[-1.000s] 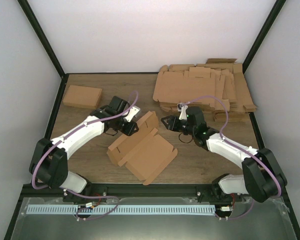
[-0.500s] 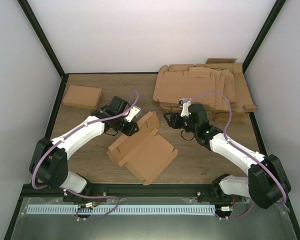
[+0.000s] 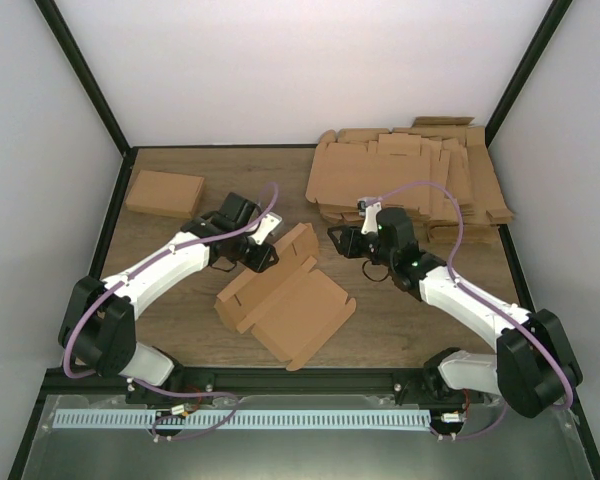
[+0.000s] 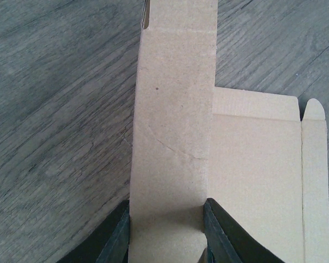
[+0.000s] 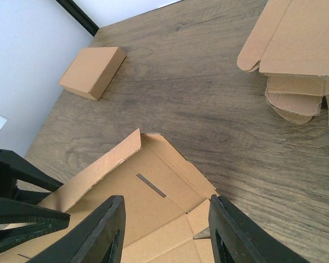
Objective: Fold the paper box
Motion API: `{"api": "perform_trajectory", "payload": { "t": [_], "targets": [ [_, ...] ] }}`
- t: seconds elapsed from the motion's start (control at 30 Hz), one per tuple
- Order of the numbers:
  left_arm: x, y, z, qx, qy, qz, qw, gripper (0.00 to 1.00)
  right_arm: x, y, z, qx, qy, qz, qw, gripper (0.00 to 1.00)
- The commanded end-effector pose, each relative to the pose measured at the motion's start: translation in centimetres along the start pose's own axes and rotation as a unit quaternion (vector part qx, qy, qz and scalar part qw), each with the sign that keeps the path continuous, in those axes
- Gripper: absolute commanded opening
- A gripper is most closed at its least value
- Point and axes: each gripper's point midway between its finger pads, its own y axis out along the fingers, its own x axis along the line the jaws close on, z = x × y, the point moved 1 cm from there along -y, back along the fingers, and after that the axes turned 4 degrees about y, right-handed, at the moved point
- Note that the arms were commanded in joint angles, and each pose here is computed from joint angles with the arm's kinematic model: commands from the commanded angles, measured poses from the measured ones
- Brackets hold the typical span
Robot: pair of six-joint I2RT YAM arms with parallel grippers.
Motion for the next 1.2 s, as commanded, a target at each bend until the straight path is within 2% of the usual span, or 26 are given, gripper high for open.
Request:
{"api": "perform_trajectory", "payload": {
  "t": [0.0,0.93,1.17],
  "targets": [
    [-0.2,0.3,0.6,0.009,0.005,0.002,1.0,0.32,0.8,-0.4,-1.6,-0.018,-0.013,-0.006,1.0,0.45],
    [-0.5,0.3,0.6,0.01,0.01,0.002,1.0,0.32,1.2,0.0,-2.4,-0.003,-0.049,-0.011,0.999,0.44],
    [-0.6,0.4,0.5,0.009,0.012,0.003,1.0,0.32,2.0,1.0,-2.6,0.022,-0.062,-0.025,0.998,0.43]
  ]
}}
